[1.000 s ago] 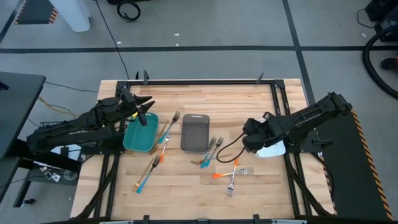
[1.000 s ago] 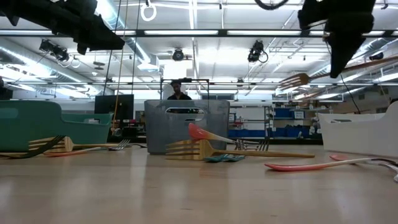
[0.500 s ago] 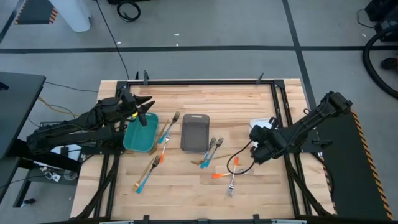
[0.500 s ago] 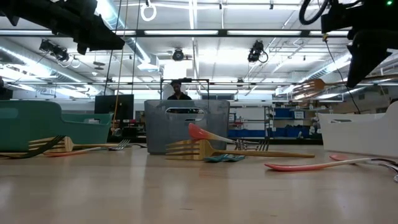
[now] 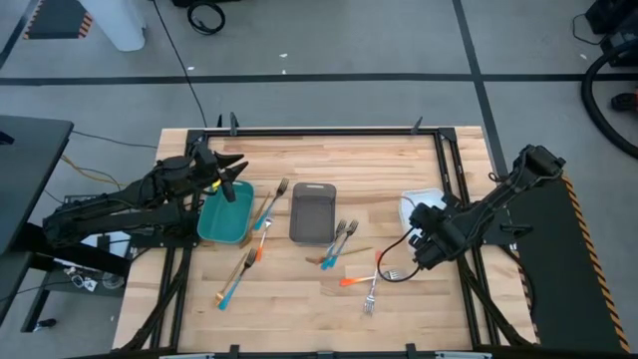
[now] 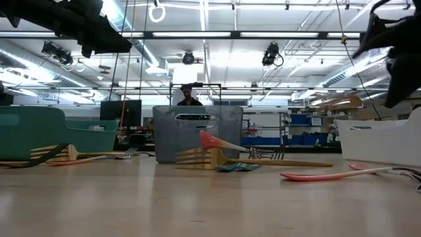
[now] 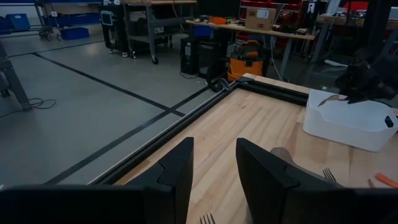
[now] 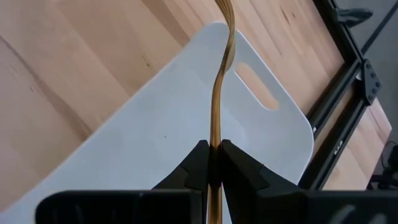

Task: Sort silverware by color (type)
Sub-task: Put the gold fork into the white bin

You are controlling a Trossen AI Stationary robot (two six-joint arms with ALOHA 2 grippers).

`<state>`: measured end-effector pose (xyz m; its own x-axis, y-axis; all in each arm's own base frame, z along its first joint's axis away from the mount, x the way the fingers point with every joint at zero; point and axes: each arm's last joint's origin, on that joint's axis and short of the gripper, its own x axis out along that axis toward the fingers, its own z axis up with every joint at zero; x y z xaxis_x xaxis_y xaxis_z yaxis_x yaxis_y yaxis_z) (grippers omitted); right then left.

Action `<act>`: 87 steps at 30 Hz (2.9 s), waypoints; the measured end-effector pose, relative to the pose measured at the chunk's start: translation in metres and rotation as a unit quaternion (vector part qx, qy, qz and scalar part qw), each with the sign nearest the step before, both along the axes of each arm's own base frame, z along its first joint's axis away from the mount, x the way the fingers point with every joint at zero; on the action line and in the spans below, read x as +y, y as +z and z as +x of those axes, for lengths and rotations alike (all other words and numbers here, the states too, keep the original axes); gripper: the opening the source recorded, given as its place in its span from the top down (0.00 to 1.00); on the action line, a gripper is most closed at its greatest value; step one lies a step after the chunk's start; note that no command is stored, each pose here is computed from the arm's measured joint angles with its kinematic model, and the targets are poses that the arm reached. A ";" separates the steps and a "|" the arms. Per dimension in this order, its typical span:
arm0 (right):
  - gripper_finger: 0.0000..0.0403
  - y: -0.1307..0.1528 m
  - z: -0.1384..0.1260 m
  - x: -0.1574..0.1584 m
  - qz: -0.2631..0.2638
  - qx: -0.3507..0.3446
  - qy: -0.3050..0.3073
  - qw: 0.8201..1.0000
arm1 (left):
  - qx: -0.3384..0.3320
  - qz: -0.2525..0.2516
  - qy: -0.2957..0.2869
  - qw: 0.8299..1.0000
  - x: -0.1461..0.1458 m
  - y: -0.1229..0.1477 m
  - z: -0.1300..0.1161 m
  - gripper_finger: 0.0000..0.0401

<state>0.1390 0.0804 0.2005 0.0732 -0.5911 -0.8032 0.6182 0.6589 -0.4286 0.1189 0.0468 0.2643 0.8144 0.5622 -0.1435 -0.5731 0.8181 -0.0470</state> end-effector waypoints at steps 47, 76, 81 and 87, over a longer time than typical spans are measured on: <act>0.89 0.020 0.021 -0.013 0.112 0.024 -0.077 0.990 | -0.011 0.003 0.000 1.000 0.000 0.002 0.000 0.68; 0.89 0.019 0.023 -0.022 0.156 0.073 -0.078 0.982 | -0.010 0.003 0.000 1.000 0.000 0.002 0.000 0.68; 0.89 0.007 0.022 -0.028 0.163 0.091 -0.068 0.980 | -0.010 0.003 0.000 1.000 0.000 0.002 0.000 0.68; 0.89 0.004 0.020 -0.040 0.176 0.086 -0.055 0.979 | -0.010 0.003 0.000 1.000 0.000 0.002 0.000 0.68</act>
